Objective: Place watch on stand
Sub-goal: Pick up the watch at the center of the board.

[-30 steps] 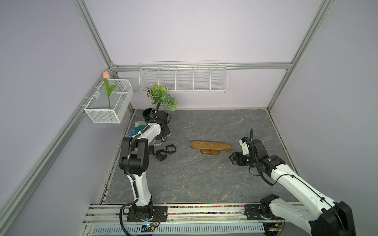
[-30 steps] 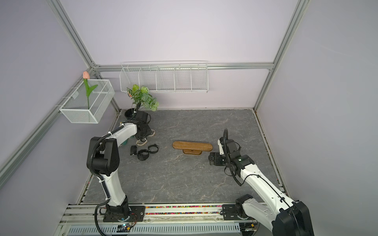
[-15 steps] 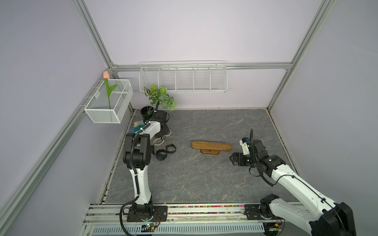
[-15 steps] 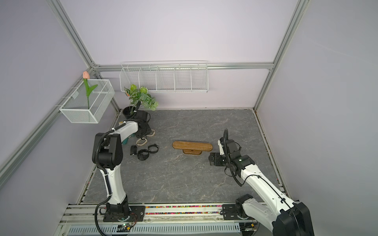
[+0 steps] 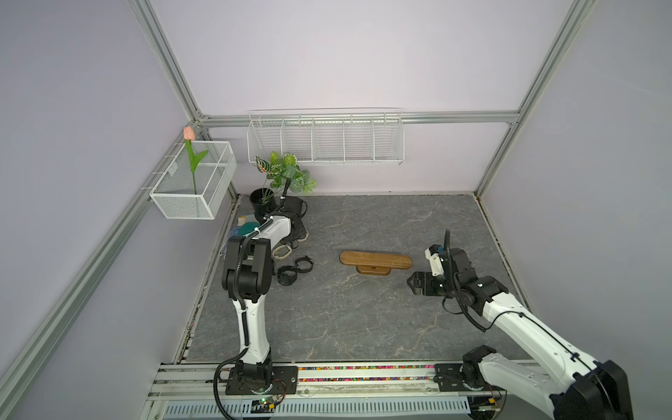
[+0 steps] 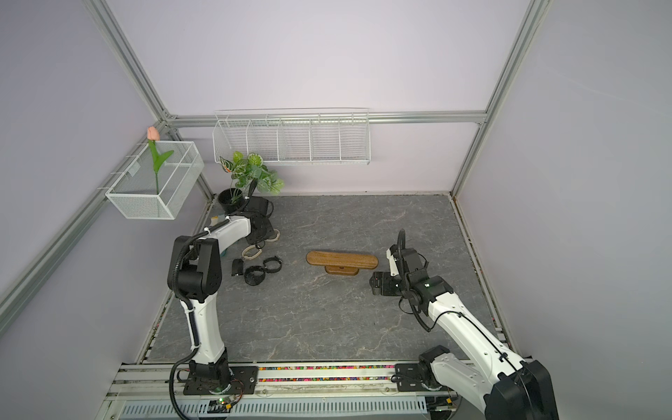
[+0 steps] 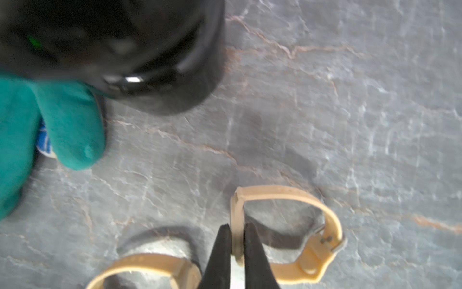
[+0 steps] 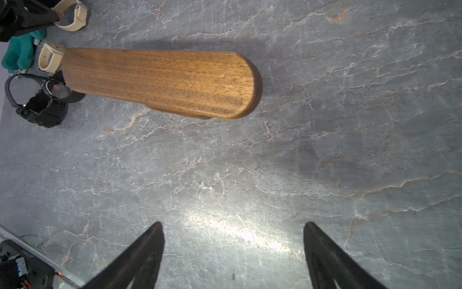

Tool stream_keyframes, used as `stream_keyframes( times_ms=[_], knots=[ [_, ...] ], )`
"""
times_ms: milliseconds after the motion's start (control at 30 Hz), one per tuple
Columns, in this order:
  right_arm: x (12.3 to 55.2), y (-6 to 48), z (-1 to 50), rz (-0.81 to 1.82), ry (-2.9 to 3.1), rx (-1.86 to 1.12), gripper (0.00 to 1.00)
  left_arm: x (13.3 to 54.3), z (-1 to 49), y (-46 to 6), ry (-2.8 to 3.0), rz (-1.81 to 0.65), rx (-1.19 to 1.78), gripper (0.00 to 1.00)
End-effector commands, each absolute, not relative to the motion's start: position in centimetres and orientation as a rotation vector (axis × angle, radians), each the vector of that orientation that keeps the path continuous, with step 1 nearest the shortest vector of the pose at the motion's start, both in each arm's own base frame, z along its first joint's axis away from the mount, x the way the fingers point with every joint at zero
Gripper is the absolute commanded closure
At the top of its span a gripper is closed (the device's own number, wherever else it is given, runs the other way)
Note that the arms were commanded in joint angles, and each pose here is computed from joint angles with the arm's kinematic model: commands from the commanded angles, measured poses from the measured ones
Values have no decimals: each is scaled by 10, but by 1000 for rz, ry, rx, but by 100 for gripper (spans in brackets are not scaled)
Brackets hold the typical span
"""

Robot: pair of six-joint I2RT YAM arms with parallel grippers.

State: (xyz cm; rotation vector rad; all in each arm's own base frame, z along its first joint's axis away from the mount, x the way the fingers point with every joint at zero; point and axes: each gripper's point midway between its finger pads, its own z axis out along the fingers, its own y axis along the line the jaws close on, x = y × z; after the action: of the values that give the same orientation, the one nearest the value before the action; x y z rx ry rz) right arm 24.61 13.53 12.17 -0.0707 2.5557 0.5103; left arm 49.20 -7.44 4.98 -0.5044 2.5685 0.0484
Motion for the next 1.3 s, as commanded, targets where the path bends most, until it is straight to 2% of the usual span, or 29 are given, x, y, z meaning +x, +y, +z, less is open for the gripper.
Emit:
stream_keyframes(
  times_ms=[0, 233, 433, 800, 933, 1100, 1267],
  knots=[
    [244, 144, 132, 588, 2510, -77, 12, 488, 76, -79, 2485, 72, -463, 93],
    [243, 191, 180, 955, 2318, -124, 11, 436, 129, -113, 2335, 19, -416, 93],
    [244, 220, 198, 932, 2306, -182, 12, 390, 170, -116, 2236, 48, -354, 93],
    [261, 281, 229, 924, 2333, -96, 10, 333, 236, -194, 2114, -213, -81, 93],
    [264, 294, 226, 934, 2342, -72, 1, 323, 242, -218, 2114, -263, -27, 93],
    [265, 300, 214, 908, 2362, -30, 8, 313, 244, -239, 2119, -307, 4, 93],
    [269, 301, 207, 909, 2358, 34, 20, 308, 243, -252, 2135, -301, 13, 93]
  ],
)
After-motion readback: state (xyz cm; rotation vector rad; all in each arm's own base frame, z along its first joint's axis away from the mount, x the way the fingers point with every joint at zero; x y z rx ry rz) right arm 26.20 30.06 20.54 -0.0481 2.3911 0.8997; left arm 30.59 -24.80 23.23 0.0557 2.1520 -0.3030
